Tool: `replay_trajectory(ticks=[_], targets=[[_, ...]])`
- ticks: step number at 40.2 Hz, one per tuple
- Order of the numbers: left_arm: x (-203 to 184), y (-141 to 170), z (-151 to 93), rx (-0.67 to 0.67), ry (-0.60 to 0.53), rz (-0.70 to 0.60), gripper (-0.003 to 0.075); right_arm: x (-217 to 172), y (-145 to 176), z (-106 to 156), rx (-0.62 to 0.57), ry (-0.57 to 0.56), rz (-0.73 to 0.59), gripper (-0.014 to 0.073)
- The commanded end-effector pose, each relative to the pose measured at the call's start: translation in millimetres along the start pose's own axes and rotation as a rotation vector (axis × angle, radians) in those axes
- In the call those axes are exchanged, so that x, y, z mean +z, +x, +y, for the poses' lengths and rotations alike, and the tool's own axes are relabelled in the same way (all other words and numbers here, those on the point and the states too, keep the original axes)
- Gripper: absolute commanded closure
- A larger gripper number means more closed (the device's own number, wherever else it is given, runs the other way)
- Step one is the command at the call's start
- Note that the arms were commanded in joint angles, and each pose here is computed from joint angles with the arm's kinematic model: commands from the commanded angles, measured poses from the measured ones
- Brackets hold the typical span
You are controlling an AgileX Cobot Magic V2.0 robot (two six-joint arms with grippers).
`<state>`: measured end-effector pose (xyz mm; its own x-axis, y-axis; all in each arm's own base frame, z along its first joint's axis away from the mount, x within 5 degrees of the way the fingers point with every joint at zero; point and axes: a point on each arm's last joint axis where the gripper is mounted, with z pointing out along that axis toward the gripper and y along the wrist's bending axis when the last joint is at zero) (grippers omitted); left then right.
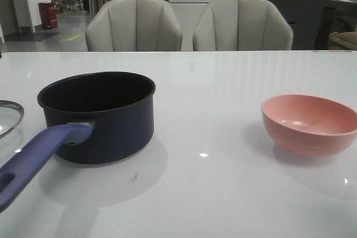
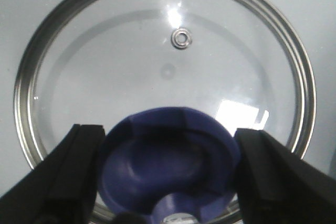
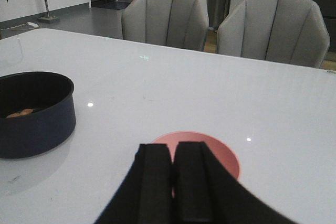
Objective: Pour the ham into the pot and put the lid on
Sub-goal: 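Lift the glass lid by its knob with the left gripper over the pot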
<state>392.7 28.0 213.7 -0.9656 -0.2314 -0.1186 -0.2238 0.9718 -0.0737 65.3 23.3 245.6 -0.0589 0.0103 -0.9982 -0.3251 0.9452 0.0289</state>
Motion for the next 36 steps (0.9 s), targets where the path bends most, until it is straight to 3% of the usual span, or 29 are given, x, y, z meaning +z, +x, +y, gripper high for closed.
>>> replay_trajectory(ticks=[1,12,21,36], targets=[[-41,-6,-4,0.013,0.024,-0.084,0.0391,-1,-15,-1,-0.007,0.015,-0.095,0.0449],[-100,-18,-29,0.151,0.044,-0.175,0.0391,-1,-15,-1,-0.007,0.015,-0.095,0.0449],[-155,-6,-77,0.305,0.103,-0.342,0.0391,-1,-15,-1,-0.007,0.015,-0.095,0.0449],[-150,42,-169,0.615,0.119,-0.32,0.0391,-1,-15,-1,-0.007,0.015,-0.095,0.0449]])
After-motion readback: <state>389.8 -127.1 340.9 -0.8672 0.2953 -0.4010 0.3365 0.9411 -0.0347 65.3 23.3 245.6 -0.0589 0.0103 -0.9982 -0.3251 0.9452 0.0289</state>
